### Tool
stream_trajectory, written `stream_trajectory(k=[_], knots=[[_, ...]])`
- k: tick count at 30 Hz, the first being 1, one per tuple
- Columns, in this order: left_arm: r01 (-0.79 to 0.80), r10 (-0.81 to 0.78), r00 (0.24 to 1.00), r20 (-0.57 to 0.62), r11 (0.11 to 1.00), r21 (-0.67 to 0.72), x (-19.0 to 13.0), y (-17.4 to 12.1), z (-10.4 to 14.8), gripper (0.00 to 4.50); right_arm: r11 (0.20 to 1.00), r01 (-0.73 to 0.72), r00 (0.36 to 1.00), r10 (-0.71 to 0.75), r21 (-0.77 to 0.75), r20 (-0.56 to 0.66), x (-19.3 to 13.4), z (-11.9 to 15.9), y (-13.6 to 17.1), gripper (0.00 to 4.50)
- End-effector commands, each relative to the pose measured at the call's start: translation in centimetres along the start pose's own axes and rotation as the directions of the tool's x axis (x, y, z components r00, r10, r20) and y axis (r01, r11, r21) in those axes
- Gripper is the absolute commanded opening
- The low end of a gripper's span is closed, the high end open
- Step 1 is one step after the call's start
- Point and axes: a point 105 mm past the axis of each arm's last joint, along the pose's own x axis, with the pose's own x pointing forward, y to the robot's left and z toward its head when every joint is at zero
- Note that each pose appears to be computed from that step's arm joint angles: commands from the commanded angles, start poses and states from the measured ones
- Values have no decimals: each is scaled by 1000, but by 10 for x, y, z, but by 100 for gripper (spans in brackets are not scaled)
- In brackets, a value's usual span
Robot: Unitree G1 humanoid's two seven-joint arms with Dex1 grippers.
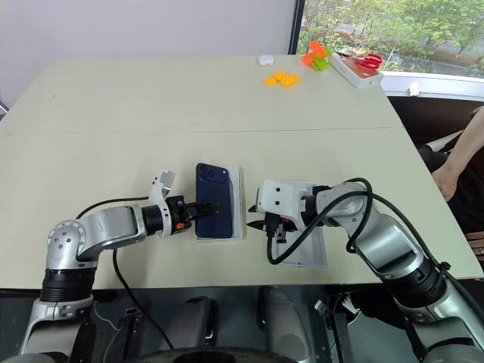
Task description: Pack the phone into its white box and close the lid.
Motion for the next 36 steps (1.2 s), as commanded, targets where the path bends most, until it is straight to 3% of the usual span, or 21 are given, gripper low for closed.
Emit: stream_trajectory(k=[1, 7, 16, 27, 32, 35, 36], knots=[[52, -51, 998, -26, 998, 28, 1, -11, -2, 0, 1000, 0, 1000, 0, -31, 14, -1, 6, 2, 141], [56, -54, 998, -43, 998, 32, 2, -11, -3, 0, 1000, -1, 1000, 2, -30, 16, 0, 6, 4, 141], [82, -80, 997, -19, 993, 85, -7, -18, 2, 420, 1000, -4, 1000, 4, -30, 17, 0, 7, 4, 147], [59, -44, 998, -52, 939, 338, -60, -23, 8, 420, 999, -22, 999, 23, -48, 28, 5, 8, 1, 147], [24, -31, 999, 12, 925, 380, -82, -25, 21, 420, 998, -26, 999, 27, -57, 33, 7, 9, -2, 147], [-261, 112, 935, 336, 860, 438, -106, -7, 66, 420, 999, 11, 999, -9, -48, 51, 6, 9, -9, 147], [-386, 157, 873, 462, 801, 457, -116, 1, 81, 420, 998, 44, 997, -41, -37, 63, 6, 10, -15, 147]])
